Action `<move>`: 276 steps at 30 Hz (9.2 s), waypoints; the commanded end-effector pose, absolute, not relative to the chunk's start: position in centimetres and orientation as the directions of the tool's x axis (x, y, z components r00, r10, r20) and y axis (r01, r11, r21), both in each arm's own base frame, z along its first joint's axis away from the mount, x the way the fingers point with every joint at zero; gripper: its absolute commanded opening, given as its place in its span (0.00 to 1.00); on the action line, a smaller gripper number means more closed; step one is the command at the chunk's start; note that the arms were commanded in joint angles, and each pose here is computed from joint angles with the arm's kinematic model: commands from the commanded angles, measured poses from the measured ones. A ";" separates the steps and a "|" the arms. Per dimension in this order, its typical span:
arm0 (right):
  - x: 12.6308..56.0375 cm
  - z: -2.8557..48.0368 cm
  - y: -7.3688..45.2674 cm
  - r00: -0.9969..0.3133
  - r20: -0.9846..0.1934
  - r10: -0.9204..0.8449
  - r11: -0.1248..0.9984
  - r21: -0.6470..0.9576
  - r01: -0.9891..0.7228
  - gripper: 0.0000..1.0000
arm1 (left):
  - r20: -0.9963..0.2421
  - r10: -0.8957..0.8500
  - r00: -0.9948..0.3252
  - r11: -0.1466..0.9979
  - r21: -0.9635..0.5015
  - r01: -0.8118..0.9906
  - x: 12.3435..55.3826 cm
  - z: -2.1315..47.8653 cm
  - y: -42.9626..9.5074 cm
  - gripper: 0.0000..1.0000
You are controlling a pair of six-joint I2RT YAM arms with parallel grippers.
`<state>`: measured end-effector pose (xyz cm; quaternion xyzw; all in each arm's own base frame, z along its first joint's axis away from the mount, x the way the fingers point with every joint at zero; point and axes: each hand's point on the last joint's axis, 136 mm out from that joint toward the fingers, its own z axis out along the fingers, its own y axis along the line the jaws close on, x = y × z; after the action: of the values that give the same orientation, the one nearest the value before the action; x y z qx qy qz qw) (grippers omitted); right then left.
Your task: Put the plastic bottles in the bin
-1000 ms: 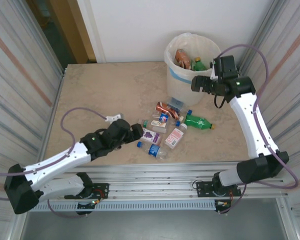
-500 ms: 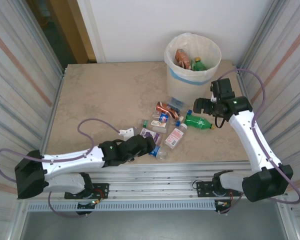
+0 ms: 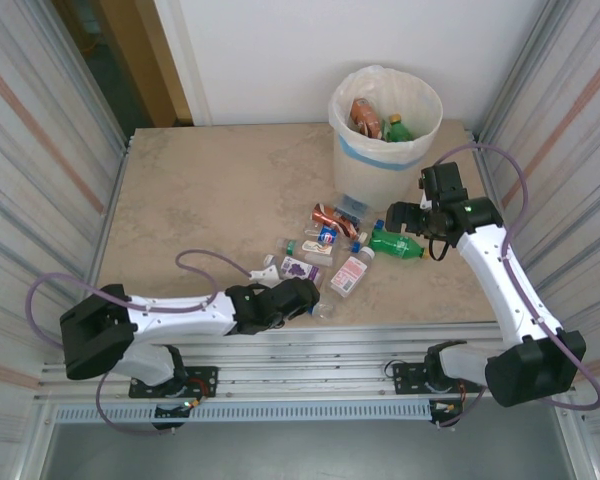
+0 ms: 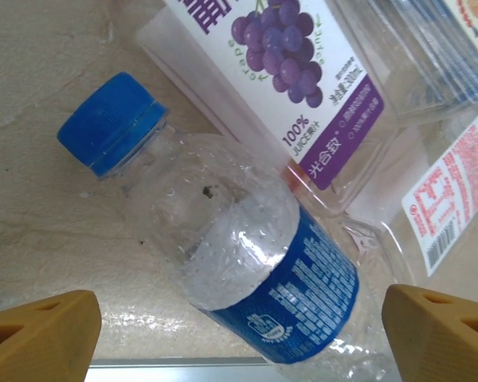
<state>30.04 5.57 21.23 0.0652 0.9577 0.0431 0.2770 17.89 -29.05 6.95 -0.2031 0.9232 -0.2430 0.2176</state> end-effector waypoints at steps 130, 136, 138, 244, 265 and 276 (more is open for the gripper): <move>30.8 19.9 4.6 -0.763 -0.536 0.361 0.921 0.335 0.200 0.98 | -0.900 -0.360 -0.248 0.547 -0.419 0.725 52.3 44.5 -41.6 0.87; 31.4 18.2 4.9 -0.797 -0.485 0.360 0.914 0.353 0.198 0.98 | -0.917 -0.330 -0.225 0.563 -0.383 0.733 50.2 46.6 -40.2 0.95; 31.7 17.8 5.0 -0.804 -0.474 0.360 0.913 0.357 0.199 0.98 | -0.922 -0.316 -0.224 0.570 -0.373 0.732 49.3 47.0 -39.8 0.98; 34.9 3.2 6.8 -0.919 -0.121 0.376 0.885 0.343 0.317 0.75 | -0.745 -0.250 -0.618 0.938 -0.345 0.036 26.3 17.0 -16.3 0.99; 33.8 4.5 5.0 -0.900 -0.189 0.393 0.903 0.263 0.339 0.47 | -0.739 -0.277 -0.614 0.934 -0.358 0.010 26.1 16.9 -15.6 0.99; 33.7 14.3 4.2 -0.824 -0.402 0.400 0.906 0.310 0.289 0.39 | -0.739 -0.296 -0.606 0.930 -0.368 -0.007 26.0 16.7 -14.9 0.99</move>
<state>33.94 4.69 11.29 0.1741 0.9543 0.1244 0.2088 26.20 -15.82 17.10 -0.0707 0.8802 -0.1755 0.4353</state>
